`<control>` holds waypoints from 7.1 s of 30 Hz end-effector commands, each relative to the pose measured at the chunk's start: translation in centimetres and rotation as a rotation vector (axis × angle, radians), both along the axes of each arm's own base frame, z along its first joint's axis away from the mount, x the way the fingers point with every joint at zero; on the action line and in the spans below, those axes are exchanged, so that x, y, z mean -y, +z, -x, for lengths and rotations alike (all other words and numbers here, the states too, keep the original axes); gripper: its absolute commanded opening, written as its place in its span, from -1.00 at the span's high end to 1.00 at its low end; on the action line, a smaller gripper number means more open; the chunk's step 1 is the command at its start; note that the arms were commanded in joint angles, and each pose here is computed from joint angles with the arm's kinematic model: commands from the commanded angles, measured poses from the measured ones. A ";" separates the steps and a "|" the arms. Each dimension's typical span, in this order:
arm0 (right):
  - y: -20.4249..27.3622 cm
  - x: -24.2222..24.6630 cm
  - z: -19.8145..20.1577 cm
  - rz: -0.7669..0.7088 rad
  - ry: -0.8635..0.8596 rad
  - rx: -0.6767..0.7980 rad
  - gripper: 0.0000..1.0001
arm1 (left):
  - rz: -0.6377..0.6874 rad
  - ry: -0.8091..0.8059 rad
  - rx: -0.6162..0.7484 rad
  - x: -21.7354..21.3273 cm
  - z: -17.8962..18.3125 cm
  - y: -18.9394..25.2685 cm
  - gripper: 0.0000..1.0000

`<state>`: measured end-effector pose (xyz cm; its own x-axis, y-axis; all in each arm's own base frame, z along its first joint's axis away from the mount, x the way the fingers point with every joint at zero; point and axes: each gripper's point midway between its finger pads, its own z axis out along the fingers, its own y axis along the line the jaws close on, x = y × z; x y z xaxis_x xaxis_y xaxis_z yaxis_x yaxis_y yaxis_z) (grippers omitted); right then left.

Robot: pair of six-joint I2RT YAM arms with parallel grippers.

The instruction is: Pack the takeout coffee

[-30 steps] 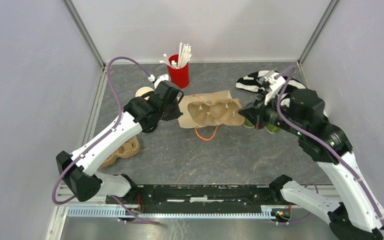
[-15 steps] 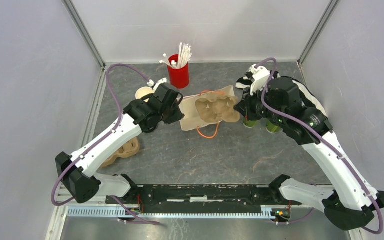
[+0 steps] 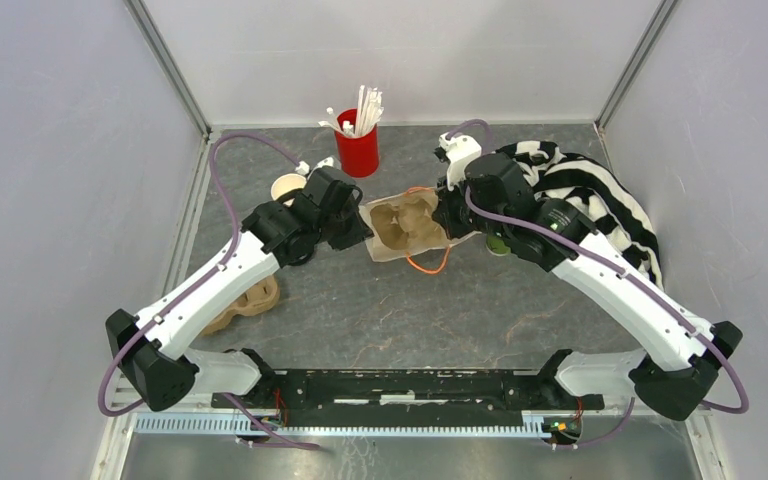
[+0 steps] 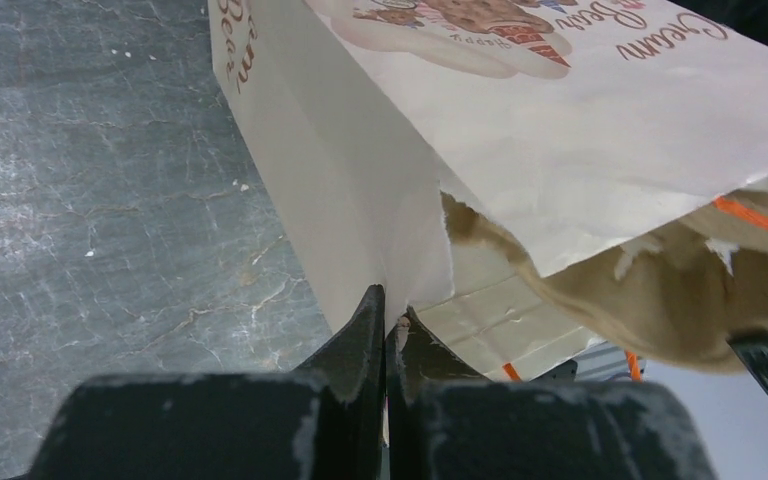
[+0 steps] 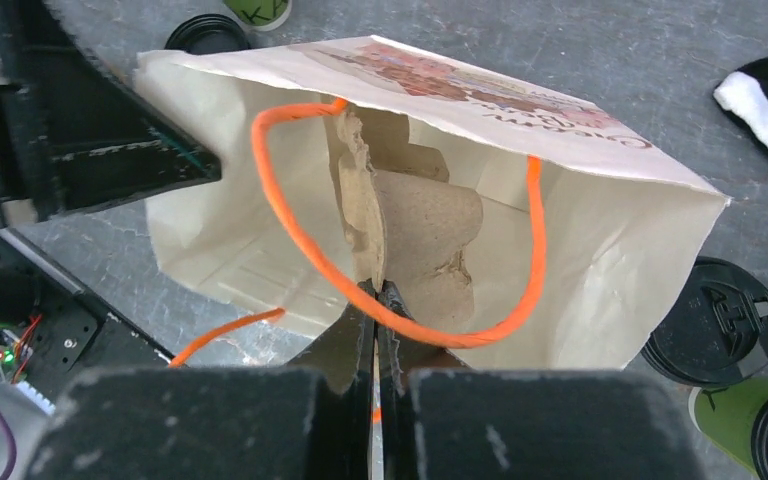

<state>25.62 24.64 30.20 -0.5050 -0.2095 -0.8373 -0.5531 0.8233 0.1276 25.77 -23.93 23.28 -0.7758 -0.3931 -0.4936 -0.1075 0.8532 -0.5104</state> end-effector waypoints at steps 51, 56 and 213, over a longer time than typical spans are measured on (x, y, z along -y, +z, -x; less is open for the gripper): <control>5.3 5.4 1.6 0.167 0.005 0.134 -0.96 | 0.019 0.035 -0.078 0.1 0.1 2.5 0.96; 1.4 1.6 2.1 0.063 0.071 -0.005 -0.96 | 0.085 0.001 -0.062 1.4 0.0 3.4 0.96; -17.8 18.1 -9.4 0.391 -0.353 -0.420 -0.54 | -0.194 -0.250 0.030 -5.1 0.0 5.1 -0.86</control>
<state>35.81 6.75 12.94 -0.8631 -0.2061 -0.4610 -0.1984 0.9779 -0.0658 25.25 -18.79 27.72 -0.8378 -0.1177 -0.5332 0.0848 0.9366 -0.3400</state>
